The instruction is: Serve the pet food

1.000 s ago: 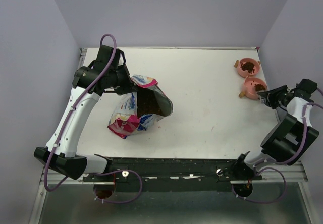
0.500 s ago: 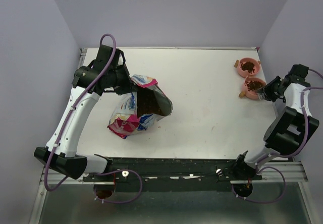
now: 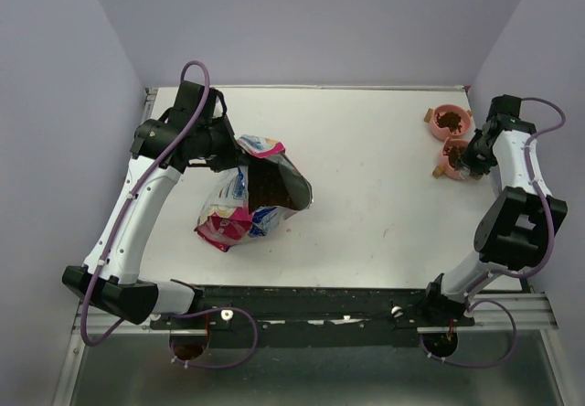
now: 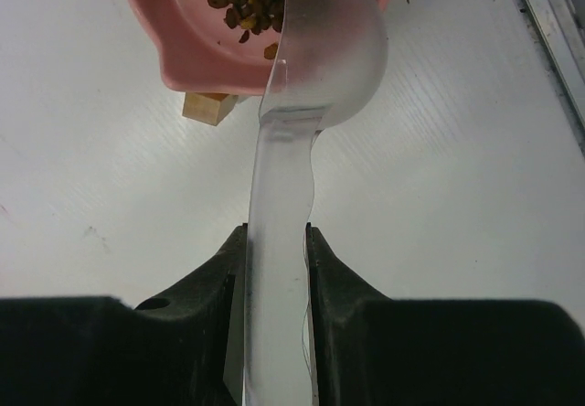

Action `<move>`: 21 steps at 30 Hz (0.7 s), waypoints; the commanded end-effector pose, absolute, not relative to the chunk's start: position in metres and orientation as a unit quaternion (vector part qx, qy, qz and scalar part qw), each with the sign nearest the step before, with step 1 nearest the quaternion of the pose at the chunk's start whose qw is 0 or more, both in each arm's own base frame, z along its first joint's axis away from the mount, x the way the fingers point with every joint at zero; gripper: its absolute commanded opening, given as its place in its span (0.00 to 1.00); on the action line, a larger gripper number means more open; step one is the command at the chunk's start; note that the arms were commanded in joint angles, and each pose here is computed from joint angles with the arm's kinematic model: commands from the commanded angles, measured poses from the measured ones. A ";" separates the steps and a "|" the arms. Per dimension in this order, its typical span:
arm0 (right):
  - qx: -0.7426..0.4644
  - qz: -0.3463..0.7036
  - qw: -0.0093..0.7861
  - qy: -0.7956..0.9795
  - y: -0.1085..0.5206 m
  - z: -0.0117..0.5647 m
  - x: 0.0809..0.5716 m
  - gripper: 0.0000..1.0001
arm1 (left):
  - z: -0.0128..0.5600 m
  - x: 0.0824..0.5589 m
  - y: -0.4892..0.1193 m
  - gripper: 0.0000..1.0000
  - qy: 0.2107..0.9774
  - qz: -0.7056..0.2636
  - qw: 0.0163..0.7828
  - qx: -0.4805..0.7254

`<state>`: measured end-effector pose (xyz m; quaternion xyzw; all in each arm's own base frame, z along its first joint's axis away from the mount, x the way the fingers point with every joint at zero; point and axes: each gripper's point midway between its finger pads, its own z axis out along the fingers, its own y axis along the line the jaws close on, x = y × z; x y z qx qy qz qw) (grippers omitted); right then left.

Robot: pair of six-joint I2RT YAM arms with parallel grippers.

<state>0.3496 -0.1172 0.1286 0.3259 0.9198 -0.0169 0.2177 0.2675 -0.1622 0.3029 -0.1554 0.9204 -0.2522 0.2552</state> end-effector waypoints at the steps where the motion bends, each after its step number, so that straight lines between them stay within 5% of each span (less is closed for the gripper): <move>1: 0.306 -0.090 0.176 0.931 -0.125 0.131 0.332 0.00 | 0.336 0.276 -0.175 0.00 0.895 -0.305 0.289 -0.146; 21: 0.274 -0.116 0.211 0.931 -0.119 0.165 0.352 0.00 | 0.335 0.276 -0.174 0.00 0.895 -0.305 0.289 -0.147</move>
